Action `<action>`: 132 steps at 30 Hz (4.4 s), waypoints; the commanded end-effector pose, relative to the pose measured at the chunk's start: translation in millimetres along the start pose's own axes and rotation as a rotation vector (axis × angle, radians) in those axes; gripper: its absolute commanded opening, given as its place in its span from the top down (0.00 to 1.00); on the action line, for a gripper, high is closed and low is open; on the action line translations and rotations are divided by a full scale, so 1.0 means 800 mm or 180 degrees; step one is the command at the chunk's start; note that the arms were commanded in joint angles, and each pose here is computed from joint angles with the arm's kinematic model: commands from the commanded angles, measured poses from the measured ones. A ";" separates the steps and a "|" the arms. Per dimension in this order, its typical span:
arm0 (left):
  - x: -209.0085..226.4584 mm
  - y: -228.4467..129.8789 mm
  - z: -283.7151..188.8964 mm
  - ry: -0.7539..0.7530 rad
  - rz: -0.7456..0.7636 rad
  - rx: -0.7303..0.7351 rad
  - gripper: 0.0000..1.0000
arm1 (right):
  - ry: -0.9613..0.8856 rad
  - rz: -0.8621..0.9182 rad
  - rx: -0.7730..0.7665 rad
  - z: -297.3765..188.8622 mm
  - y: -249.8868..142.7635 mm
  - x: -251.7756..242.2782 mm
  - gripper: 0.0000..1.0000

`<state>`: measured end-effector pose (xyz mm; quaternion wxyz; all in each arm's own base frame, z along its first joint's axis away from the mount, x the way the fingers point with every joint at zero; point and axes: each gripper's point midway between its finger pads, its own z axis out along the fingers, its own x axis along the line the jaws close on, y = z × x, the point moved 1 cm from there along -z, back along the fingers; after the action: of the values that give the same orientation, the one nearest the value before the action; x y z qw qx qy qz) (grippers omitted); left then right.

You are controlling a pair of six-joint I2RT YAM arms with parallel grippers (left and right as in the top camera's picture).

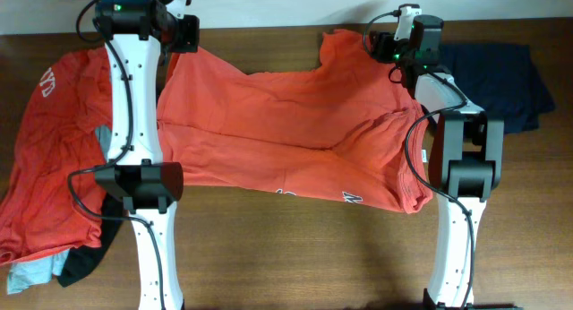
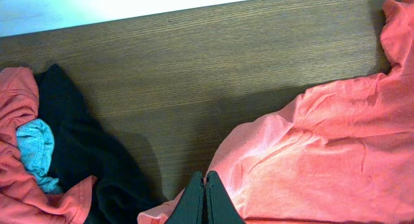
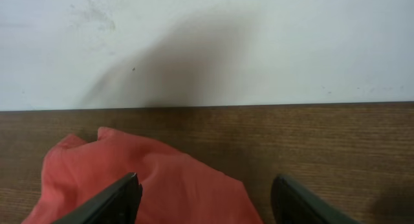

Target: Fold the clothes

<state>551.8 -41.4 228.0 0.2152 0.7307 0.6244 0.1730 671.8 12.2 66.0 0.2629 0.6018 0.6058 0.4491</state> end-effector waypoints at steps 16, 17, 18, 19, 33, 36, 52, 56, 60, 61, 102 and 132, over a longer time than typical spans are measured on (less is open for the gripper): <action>0.003 0.000 -0.001 0.0139 0.0033 0.0010 0.99 | -0.0045 0.0099 0.0048 0.025 -0.034 -0.006 0.34; 0.003 0.000 -0.001 0.0139 0.0033 0.0012 0.99 | -0.0045 0.0100 0.0052 0.025 -0.034 -0.006 0.40; 0.003 0.000 -0.001 0.0139 0.0033 0.0012 0.99 | -0.0043 0.0101 0.0065 0.026 -0.036 -0.006 0.48; 0.003 0.000 -0.001 0.0139 0.0034 0.0012 0.99 | -0.0041 0.0103 0.0083 0.026 -0.037 -0.004 0.55; 0.003 0.000 -0.001 0.0138 0.0035 0.0013 0.99 | -0.0045 0.0098 0.0300 0.015 0.001 0.003 0.96; 0.003 0.000 -0.001 0.0137 0.0035 0.0014 0.99 | -0.0039 -0.0013 0.0299 0.002 0.043 0.012 0.96; 0.005 0.000 -0.001 0.0151 0.0040 0.0011 0.99 | -0.0053 -0.0132 0.1100 -0.071 0.059 0.034 0.96; 0.005 0.000 -0.001 0.0153 0.0104 0.0013 0.99 | -0.0063 -0.0067 0.1355 -0.081 0.038 0.034 0.96; 0.005 0.000 -0.001 0.0153 0.0115 0.0013 0.99 | -0.0070 -0.0024 0.1512 -0.089 0.026 0.035 0.77; 0.005 0.000 -0.001 0.0154 0.0114 0.0012 0.99 | -0.0071 -0.0023 0.1514 -0.089 0.026 0.035 0.69; 0.005 0.000 -0.001 0.0152 0.0114 0.0005 0.99 | -0.0457 -0.0558 0.0994 0.017 -0.004 0.080 0.43; 0.005 -0.001 -0.001 0.0151 0.0114 0.0016 0.99 | -0.0770 -0.0598 0.1016 0.048 -0.047 0.047 0.64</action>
<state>552.5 -39.3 227.7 0.2005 0.7323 0.6229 0.1885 678.4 62.8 27.7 0.2674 0.6225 0.6928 0.2469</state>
